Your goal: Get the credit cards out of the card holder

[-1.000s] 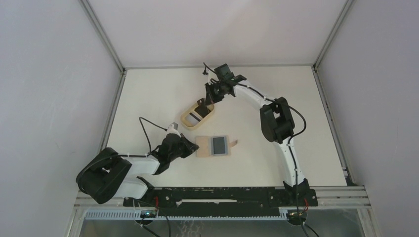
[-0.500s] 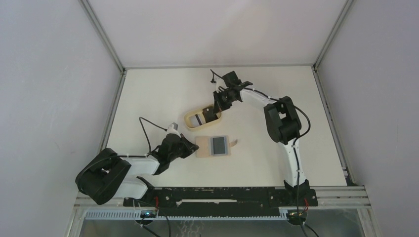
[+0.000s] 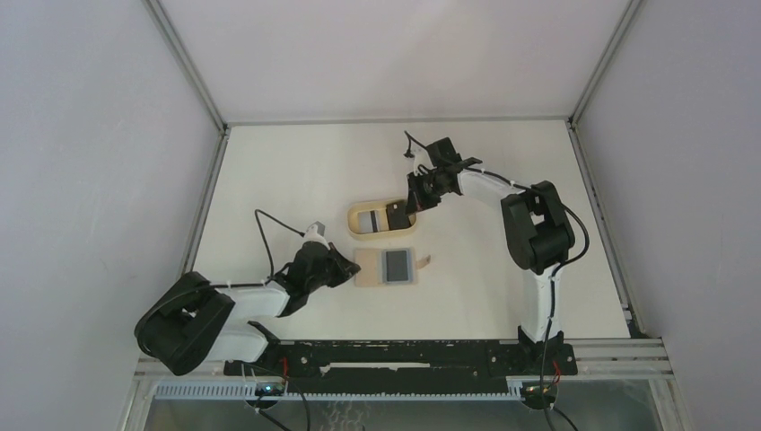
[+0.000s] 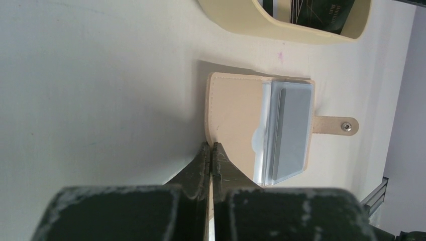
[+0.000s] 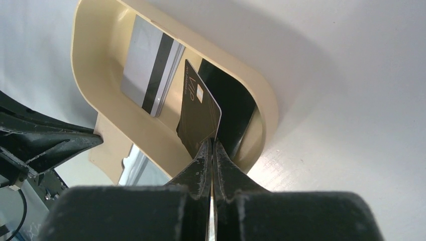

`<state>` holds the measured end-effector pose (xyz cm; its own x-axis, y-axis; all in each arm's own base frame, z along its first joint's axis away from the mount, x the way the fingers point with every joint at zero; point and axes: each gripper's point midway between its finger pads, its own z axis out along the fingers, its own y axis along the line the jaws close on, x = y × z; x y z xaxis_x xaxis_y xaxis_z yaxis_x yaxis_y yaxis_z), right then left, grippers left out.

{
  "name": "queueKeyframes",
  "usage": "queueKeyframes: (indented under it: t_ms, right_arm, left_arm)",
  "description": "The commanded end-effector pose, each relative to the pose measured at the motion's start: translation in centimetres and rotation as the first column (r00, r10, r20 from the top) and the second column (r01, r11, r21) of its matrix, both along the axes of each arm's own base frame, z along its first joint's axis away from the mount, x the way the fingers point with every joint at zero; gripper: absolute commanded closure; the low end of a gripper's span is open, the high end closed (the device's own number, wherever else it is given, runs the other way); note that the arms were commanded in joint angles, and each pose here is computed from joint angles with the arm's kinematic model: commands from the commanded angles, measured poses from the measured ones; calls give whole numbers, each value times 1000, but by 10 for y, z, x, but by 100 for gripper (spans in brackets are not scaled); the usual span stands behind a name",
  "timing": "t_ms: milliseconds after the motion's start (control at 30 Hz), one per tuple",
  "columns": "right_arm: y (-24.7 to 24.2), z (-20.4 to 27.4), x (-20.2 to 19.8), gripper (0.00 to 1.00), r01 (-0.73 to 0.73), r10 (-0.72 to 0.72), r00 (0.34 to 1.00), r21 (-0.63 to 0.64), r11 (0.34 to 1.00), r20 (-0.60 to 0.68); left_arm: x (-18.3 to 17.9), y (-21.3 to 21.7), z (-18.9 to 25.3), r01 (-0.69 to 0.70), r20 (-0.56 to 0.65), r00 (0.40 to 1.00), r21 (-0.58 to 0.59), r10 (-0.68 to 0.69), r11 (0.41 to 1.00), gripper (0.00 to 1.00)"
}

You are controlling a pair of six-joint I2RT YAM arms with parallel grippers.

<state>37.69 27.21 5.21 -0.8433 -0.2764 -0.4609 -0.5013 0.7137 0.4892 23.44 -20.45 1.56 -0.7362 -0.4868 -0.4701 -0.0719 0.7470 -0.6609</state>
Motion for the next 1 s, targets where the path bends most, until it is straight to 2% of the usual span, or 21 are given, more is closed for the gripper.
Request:
queueKeyframes:
  t_ms: [0, 100, 267, 367, 500, 633, 800, 967]
  right_arm:
    - [0, 26, 9, 94, 23, -25, 996, 21, 1000, 83]
    - [-3, 38, 12, 88, 43, -45, 992, 19, 999, 114]
    - [-6, 74, 19, 63, 71, -76, 978, 36, 997, 196]
    - [-7, 97, 20, 55, 77, -84, 968, 36, 996, 239]
    - [-2, 123, 7, 50, 85, -88, 948, 20, 996, 305]
    - [28, 127, -41, 50, 32, -48, 957, 58, 998, 287]
    - [58, 78, -104, 50, 61, -75, 990, 114, 992, 121]
    - [59, 32, -128, 50, 183, -183, 983, 105, 978, -7]
  left_arm:
    - [-7, 13, -11, 13, -31, 999, 96, -10, 995, 100]
    - [-6, 17, -8, 9, -21, 1000, 119, -7, 993, 100]
    - [-6, 24, -3, 4, -8, 1000, 165, -3, 986, 100]
    - [-6, 27, -2, 7, -4, 1000, 185, -6, 983, 100]
    - [-7, 27, 1, 11, 1, 1000, 181, -11, 983, 100]
    - [-7, 26, 5, -3, 9, 1000, 155, 1, 988, 100]
    - [-11, 26, 8, -19, 16, 1000, 120, 17, 993, 100]
    - [-14, 26, 9, -21, 17, 1000, 106, 20, 994, 100]
